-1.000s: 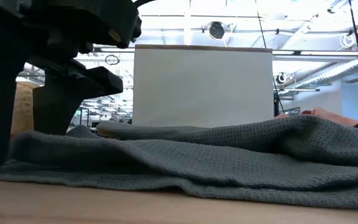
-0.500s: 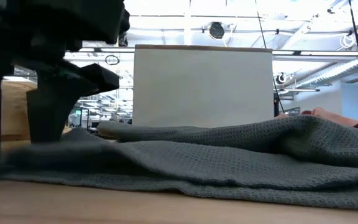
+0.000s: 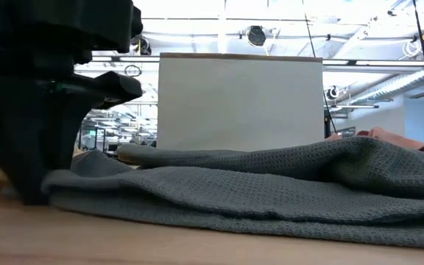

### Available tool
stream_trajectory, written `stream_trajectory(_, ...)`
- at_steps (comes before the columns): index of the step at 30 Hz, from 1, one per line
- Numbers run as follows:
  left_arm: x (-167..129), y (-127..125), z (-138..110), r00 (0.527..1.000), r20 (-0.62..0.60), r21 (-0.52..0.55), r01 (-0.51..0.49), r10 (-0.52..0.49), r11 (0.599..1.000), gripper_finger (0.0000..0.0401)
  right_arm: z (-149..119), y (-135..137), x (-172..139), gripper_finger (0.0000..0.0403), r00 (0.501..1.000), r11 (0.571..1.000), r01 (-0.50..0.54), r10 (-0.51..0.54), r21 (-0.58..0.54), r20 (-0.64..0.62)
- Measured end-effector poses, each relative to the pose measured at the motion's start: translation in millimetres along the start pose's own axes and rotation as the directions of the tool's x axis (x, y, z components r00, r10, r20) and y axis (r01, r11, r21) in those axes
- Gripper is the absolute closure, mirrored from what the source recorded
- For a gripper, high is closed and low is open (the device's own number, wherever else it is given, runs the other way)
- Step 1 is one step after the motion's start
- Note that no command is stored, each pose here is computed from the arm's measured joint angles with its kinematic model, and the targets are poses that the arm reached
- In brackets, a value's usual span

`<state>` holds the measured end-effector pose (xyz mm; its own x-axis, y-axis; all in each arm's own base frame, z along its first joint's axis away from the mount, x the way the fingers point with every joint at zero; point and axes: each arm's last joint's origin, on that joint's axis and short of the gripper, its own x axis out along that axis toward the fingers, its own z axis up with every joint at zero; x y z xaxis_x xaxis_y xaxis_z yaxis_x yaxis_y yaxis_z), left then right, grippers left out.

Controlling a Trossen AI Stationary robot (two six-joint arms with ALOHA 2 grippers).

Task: Fold towel
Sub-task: Fold the gray towel

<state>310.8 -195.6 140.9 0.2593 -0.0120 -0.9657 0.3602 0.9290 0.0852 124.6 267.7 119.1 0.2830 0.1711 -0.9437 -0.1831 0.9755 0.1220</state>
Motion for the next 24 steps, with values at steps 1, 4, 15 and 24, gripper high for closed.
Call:
stream_trajectory(1,0,0,0,1.0,0.001,0.011,-0.009,0.009,1.0,0.0374,0,0,0,0.0394,1.0,1.0,0.0,0.0,0.0,0.0)
stream_trajectory(4,0,1,0,0.999,0.009,0.031,-0.04,0.039,0.999,0.039,0,0,0,0.0395,1.0,1.0,0.004,-0.004,-0.003,0.005)
stream_trajectory(15,-40,6,31,0.986,0.016,0.15,-0.168,0.168,0.974,0.0393,7,-9,-43,0.0402,0.991,0.998,-0.013,0.021,-0.06,0.132)
stream_trajectory(24,-172,14,70,0.98,0.105,0.246,-0.188,0.167,0.951,0.0393,23,-25,-157,0.0402,0.803,0.928,-0.286,0.369,-0.24,0.468)
